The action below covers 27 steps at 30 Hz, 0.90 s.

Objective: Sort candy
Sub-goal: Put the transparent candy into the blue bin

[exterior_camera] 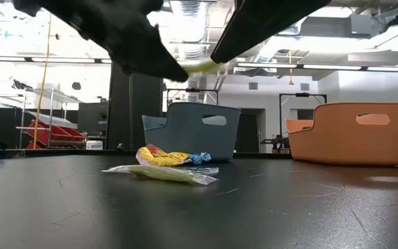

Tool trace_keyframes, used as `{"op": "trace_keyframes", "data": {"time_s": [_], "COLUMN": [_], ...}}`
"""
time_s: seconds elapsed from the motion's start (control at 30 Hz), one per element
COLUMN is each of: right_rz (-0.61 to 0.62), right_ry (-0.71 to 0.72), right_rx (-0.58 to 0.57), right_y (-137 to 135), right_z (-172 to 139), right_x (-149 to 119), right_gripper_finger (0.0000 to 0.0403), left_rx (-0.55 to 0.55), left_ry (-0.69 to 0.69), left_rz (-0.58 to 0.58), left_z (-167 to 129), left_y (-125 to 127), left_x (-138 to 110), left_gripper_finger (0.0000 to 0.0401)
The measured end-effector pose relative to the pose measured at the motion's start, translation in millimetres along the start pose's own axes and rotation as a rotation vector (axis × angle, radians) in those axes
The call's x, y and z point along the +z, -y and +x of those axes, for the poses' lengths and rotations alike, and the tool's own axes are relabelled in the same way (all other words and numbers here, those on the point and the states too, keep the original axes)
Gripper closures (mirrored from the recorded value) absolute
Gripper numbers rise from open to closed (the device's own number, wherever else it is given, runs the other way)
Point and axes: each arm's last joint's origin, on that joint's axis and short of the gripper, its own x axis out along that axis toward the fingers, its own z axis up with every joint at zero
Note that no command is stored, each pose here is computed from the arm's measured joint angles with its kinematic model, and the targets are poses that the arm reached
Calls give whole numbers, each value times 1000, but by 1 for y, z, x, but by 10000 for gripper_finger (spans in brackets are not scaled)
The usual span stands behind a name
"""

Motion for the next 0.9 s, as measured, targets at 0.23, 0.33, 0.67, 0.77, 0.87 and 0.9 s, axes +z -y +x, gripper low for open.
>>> {"op": "trace_keyframes", "data": {"time_s": [0.23,0.33,0.67,0.77,0.87,0.9], "right_rz": [-3,-3,-20,-22,-23,-23], "right_ry": [-2,-3,-8,-11,-12,-12], "right_rx": [-3,-4,-7,-8,-8,-8], "right_y": [0,0,0,1,1,1], "right_z": [0,0,0,0,0,0], "right_x": [0,0,-1,-1,-1,-1], "right_gripper_finger": [113,113,113,113,113,113], "left_rx": [281,337,379,414,429,422], "left_ry": [44,51,-45,-121,-203,-217], "left_rz": [-98,-113,-72,-57,-51,-51], "left_z": [19,28,45,46,45,44], "left_y": [-39,-63,-111,-121,-126,-126], "left_x": [9,20,42,40,32,31], "left_gripper_finger": [401,401,387,353,301,281]}}
